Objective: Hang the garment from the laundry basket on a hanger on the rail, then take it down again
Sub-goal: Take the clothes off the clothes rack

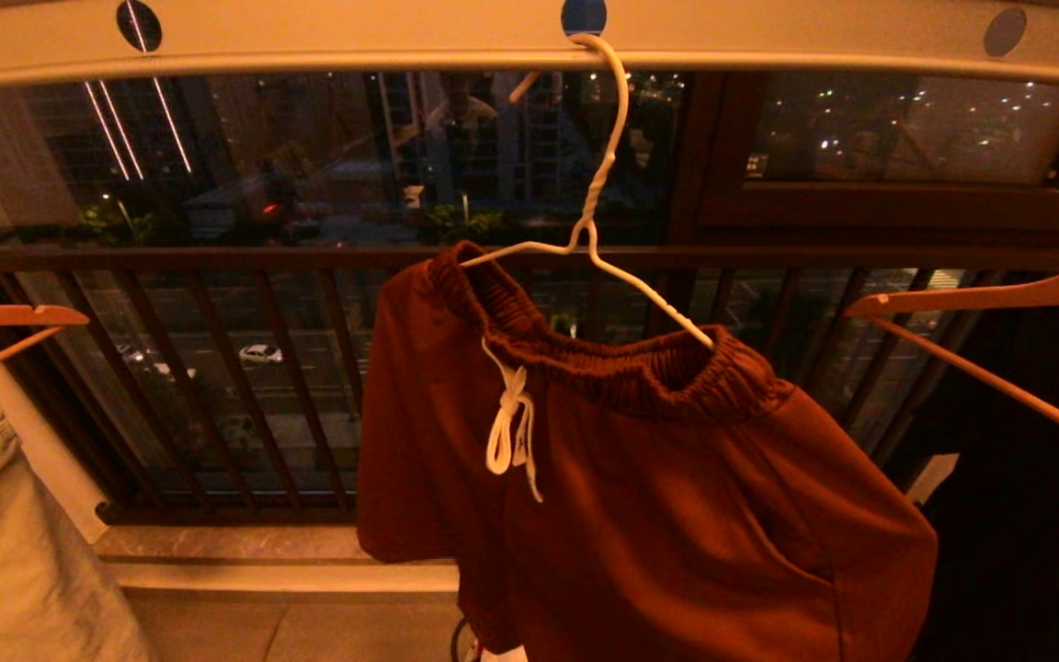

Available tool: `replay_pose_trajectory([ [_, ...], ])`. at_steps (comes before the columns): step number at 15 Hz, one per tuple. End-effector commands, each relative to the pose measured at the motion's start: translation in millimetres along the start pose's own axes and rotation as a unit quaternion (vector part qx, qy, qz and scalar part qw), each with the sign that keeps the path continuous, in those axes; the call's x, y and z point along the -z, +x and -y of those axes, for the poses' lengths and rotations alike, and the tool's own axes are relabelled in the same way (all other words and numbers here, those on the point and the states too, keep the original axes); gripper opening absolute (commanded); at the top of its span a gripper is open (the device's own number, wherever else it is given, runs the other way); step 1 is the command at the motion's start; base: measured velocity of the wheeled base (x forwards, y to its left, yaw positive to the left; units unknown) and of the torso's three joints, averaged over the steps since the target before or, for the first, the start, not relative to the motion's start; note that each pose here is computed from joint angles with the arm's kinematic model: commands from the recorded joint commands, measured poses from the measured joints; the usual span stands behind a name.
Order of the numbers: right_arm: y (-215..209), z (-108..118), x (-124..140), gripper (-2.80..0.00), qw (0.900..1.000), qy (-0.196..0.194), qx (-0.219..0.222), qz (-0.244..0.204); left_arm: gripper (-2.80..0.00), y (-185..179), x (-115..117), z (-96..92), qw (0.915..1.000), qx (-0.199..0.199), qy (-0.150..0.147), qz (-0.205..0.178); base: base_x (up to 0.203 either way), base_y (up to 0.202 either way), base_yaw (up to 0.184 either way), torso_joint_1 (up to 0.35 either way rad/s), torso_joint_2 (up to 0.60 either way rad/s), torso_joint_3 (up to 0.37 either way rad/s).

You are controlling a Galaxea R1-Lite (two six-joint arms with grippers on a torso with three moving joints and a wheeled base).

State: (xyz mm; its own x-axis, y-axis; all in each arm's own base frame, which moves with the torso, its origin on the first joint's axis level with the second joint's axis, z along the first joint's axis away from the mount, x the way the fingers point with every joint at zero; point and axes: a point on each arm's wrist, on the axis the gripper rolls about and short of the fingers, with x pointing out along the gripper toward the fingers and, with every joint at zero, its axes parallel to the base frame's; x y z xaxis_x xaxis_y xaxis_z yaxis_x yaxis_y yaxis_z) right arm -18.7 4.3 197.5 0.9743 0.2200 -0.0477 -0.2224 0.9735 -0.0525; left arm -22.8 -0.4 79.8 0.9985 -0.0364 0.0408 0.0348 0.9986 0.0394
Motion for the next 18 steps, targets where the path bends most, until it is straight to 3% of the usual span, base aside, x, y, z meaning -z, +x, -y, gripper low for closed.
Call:
replay_pose_trajectory([
  [1, 13, 4, -15, -2.80, 1.000, 0.004, -0.006, -0.021, -2.80, 1, 4, 0.1, 1.0000, 0.001, 0.000, -0.008, 0.000, 0.000, 0.000, 0.000, 0.00, 0.000],
  [10, 54, 12, -83, -2.80, 0.996, 0.007, -0.091, -0.019, -2.80, 1, 4, 0.1, 1.0000, 0.000, -0.001, -0.007, 0.000, 0.000, 0.000, 0.000, 0.00, 0.000],
  [18, 95, 15, -120, -2.80, 0.981, 0.012, -0.195, -0.022, -2.80, 1, 4, 0.1, 1.0000, 0.000, -0.002, -0.007, 0.000, 0.000, 0.000, 0.000, 0.00, 0.000],
])
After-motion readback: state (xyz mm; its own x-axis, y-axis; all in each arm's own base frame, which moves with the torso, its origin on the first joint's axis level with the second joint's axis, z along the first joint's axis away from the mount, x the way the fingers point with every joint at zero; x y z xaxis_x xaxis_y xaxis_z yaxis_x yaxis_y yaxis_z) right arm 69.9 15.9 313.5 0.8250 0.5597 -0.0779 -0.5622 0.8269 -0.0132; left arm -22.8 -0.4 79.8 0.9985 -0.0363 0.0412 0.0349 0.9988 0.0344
